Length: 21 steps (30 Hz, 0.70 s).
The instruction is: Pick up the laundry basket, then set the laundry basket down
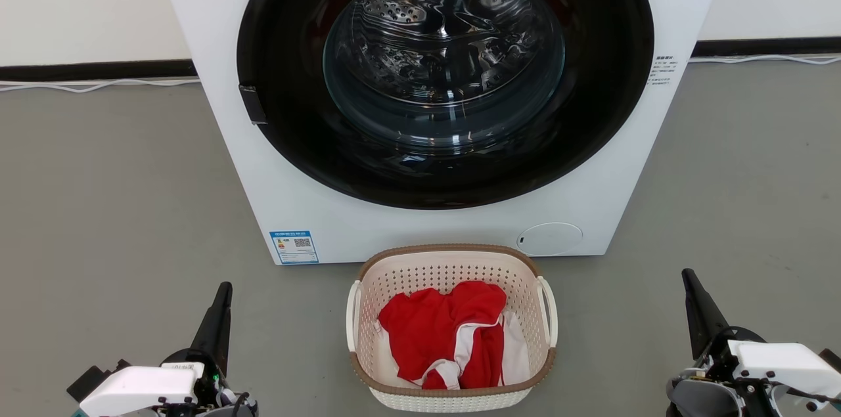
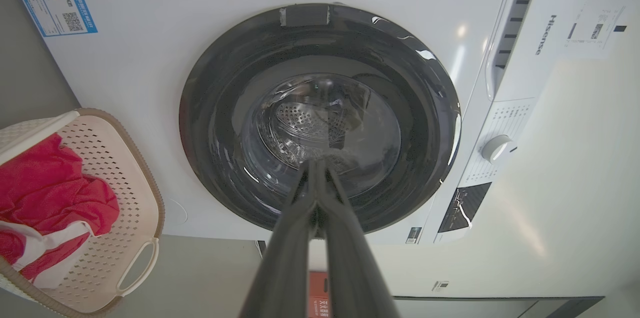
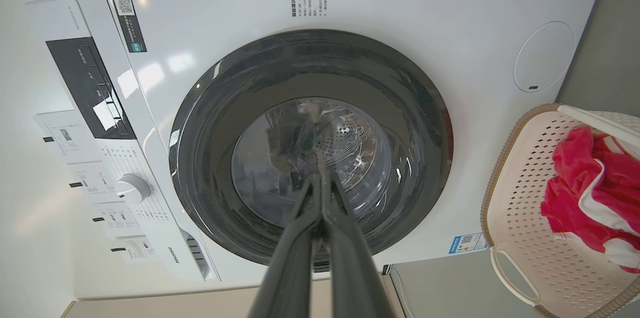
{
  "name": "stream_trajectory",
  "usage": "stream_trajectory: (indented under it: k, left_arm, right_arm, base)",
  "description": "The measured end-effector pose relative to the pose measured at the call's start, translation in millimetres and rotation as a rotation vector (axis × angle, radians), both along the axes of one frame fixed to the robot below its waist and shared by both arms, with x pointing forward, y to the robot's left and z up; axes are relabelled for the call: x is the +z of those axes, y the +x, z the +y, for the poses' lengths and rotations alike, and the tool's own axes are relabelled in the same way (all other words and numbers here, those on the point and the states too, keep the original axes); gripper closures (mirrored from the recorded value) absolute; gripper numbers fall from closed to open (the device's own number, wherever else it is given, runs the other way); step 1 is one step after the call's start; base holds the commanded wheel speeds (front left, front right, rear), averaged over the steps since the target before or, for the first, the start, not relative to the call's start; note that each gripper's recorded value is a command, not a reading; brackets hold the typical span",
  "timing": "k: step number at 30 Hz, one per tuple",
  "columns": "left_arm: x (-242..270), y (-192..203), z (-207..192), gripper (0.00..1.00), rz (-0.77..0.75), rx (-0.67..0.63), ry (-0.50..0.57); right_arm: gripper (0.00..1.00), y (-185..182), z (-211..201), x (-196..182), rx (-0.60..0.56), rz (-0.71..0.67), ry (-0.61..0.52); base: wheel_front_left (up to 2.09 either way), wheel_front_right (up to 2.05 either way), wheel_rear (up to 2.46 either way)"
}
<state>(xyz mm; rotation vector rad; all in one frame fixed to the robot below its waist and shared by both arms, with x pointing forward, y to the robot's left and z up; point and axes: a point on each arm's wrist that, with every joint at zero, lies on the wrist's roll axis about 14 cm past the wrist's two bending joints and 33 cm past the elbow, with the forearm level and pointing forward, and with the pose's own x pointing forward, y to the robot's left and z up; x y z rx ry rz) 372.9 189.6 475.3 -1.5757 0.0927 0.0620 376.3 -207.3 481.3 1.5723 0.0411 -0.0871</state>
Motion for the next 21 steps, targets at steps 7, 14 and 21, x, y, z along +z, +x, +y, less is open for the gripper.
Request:
stream_trajectory:
  k: [7,14,21]
  left_arm:
    - [0.0,0.0,0.0,1.0,0.0,0.0,0.0]
    - [0.0,0.0,0.0,1.0,0.0,0.0,0.0]
    - [0.0,0.0,0.0,1.0,0.0,0.0,0.0]
  right_arm:
    - [1.0,0.0,0.0,0.0,0.0,0.0,0.0]
    - [1.0,0.0,0.0,0.0,0.0,0.0,0.0]
    - [1.0,0.0,0.0,-0.1,0.0,0.0,0.0]
  base:
    - [0.0,0.0,0.0]
    - [0.0,0.0,0.0]
    - [0.0,0.0,0.0]
